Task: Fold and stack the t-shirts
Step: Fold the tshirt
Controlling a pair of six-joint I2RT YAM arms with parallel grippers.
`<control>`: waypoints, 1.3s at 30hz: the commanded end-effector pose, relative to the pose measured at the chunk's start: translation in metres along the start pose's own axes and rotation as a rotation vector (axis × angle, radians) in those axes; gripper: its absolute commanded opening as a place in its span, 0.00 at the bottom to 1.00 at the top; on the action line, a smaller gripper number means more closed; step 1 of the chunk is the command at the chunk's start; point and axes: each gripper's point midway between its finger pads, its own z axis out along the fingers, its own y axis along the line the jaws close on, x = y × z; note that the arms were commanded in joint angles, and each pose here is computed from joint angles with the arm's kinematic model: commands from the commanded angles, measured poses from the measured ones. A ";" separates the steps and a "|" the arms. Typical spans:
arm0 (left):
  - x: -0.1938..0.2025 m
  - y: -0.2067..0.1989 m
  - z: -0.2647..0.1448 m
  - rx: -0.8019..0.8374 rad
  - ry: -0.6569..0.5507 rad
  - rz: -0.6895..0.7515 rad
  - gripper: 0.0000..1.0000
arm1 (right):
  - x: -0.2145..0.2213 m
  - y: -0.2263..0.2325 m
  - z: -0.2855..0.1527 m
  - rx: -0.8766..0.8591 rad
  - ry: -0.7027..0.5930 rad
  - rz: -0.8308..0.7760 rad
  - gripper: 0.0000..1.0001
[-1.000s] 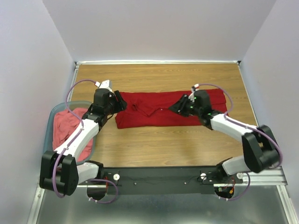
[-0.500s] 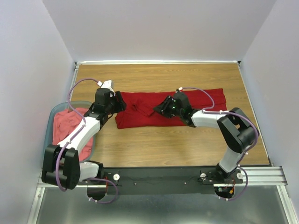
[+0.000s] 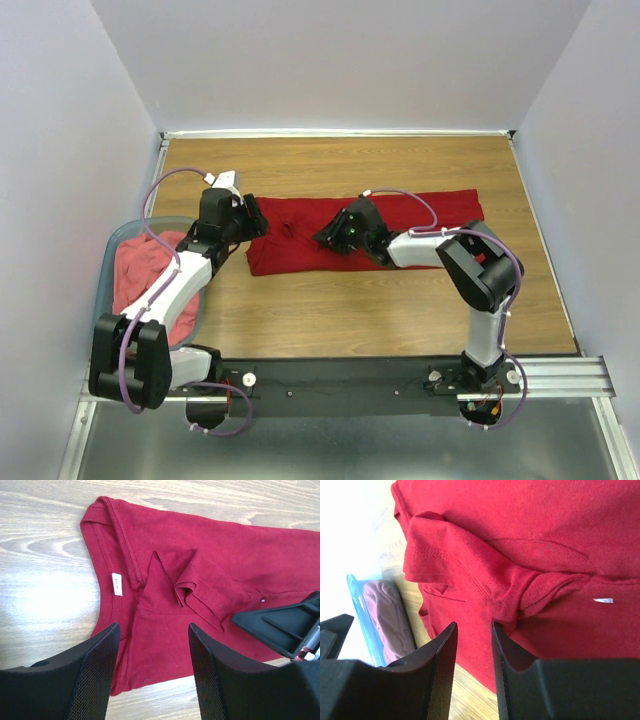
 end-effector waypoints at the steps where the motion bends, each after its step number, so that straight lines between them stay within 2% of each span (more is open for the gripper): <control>1: 0.002 -0.005 -0.005 0.040 0.006 0.005 0.65 | 0.001 -0.011 0.008 0.071 -0.024 0.023 0.39; 9: 0.002 -0.004 -0.005 0.041 0.003 0.006 0.65 | -0.014 -0.024 -0.023 0.140 -0.132 0.036 0.38; 28: 0.009 -0.003 -0.003 0.042 0.025 0.004 0.65 | 0.002 -0.013 0.003 0.125 -0.058 0.018 0.39; 39: 0.015 -0.001 0.000 0.038 0.046 0.000 0.65 | 0.013 -0.023 -0.001 0.146 -0.020 0.026 0.35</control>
